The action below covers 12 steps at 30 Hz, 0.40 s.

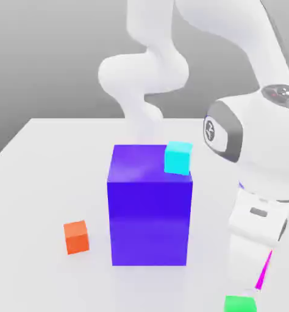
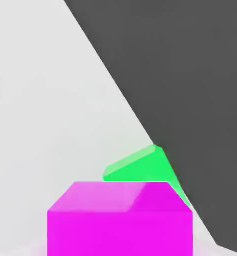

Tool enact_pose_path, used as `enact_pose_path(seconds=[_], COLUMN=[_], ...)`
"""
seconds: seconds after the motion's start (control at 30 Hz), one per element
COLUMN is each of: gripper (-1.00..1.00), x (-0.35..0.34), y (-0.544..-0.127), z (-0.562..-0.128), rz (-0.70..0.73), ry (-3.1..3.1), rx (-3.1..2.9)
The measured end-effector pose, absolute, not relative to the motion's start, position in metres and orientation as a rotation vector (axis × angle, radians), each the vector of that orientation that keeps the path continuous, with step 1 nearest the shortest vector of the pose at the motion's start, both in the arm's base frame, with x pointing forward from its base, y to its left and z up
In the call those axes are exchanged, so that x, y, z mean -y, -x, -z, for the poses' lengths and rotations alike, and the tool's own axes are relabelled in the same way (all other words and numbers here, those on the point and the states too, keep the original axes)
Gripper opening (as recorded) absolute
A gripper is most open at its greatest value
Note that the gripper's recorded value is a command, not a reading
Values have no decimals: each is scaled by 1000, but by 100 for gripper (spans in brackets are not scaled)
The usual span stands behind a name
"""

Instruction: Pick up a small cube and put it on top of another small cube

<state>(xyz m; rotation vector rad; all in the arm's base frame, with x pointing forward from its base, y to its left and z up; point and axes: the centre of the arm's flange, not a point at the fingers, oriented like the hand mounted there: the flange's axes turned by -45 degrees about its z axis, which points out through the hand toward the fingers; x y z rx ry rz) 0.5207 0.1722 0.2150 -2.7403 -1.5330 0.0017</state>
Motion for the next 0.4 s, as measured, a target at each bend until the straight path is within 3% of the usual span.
enact_pose_path(seconds=[0.03, 0.07, 0.27, 0.4], gripper=[-100, 100, 100, 100], x=[-171, -171, -171, -171], y=[-522, -522, -522, -523], z=[-201, -187, -181, -224], rz=[-2, -2, -1, 0], ry=[2740, 2740, 2741, 2741], rx=[1534, 1534, 1535, 1535])
